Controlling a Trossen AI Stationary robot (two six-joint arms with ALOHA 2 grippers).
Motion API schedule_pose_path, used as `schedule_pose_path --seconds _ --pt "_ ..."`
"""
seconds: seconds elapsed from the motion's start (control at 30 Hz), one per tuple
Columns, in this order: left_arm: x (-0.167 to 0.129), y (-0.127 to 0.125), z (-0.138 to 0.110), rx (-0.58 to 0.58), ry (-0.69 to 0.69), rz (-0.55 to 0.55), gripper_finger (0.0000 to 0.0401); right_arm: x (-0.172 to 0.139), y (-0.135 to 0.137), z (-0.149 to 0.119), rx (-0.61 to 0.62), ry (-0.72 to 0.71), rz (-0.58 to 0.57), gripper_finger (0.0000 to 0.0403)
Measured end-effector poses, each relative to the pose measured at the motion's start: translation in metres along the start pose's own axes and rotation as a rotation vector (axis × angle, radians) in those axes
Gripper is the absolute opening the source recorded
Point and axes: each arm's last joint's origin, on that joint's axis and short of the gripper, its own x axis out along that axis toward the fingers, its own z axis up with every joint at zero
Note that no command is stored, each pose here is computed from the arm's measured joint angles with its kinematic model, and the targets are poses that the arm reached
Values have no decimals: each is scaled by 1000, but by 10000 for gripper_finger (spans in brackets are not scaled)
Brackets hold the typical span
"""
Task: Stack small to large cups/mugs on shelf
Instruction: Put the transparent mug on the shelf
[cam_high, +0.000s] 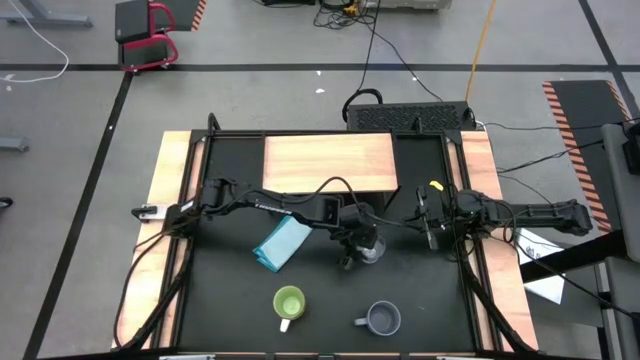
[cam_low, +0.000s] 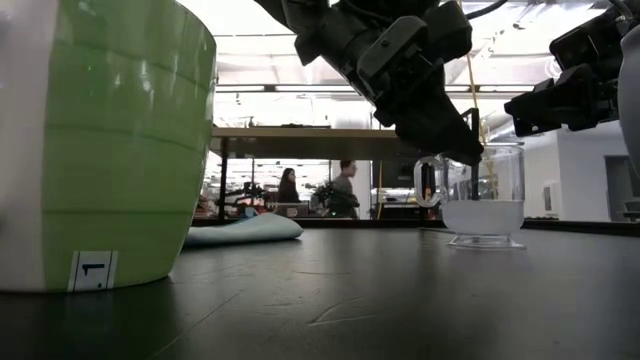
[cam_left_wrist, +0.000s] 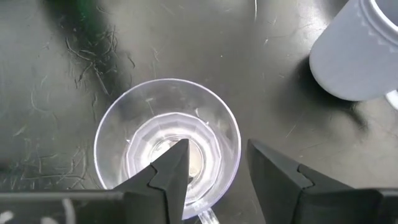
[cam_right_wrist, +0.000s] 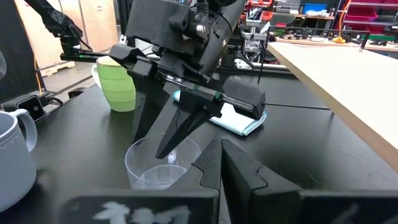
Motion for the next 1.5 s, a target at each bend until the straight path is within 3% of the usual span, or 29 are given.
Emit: schedule_pose_path --seconds 0.4,1.1,1.5 --pt "0 0 0 -22 -3 -25 10 0 0 0 0 0 0 0" --pt "-3 1 2 -21 -1 36 2 0 0 0 0 0 0 0" --pt "-31 -1 27 24 -34 109 1 0 0 0 1 0 0 0"
